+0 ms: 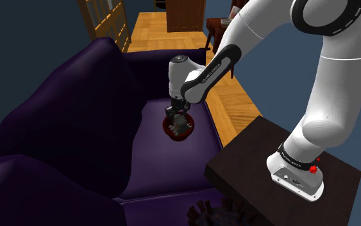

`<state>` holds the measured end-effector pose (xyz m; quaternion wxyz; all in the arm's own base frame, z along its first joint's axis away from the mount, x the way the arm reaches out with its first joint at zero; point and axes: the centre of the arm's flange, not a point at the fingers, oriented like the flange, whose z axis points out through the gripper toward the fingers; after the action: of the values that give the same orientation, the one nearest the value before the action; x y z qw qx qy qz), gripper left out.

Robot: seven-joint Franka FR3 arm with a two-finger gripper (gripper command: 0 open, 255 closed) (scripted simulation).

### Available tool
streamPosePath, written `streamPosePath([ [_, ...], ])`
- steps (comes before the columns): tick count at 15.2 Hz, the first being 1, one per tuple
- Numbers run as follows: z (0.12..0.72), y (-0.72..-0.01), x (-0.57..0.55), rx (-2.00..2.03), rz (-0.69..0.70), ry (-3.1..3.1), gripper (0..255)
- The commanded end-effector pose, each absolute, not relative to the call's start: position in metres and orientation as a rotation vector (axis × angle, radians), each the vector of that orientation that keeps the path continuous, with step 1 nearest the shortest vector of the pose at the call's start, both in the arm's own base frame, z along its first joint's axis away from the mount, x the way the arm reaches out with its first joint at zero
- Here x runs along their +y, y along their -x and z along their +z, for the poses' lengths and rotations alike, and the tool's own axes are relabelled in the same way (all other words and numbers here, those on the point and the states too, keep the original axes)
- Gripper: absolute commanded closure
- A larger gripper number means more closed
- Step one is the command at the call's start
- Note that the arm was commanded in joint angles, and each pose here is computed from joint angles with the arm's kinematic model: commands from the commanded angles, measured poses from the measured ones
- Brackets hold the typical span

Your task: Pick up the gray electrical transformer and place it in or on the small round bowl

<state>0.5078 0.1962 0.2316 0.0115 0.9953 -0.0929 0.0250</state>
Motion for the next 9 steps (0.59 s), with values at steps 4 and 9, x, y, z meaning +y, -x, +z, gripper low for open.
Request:
streamPosePath([
  [4, 0.2287, -0.5067, 0.1967, -0.288, 0.073, -3.104, 255],
  [9, 0.2289, -0.5077, 0.1967, -0.288, 0.073, -3.104, 0],
])
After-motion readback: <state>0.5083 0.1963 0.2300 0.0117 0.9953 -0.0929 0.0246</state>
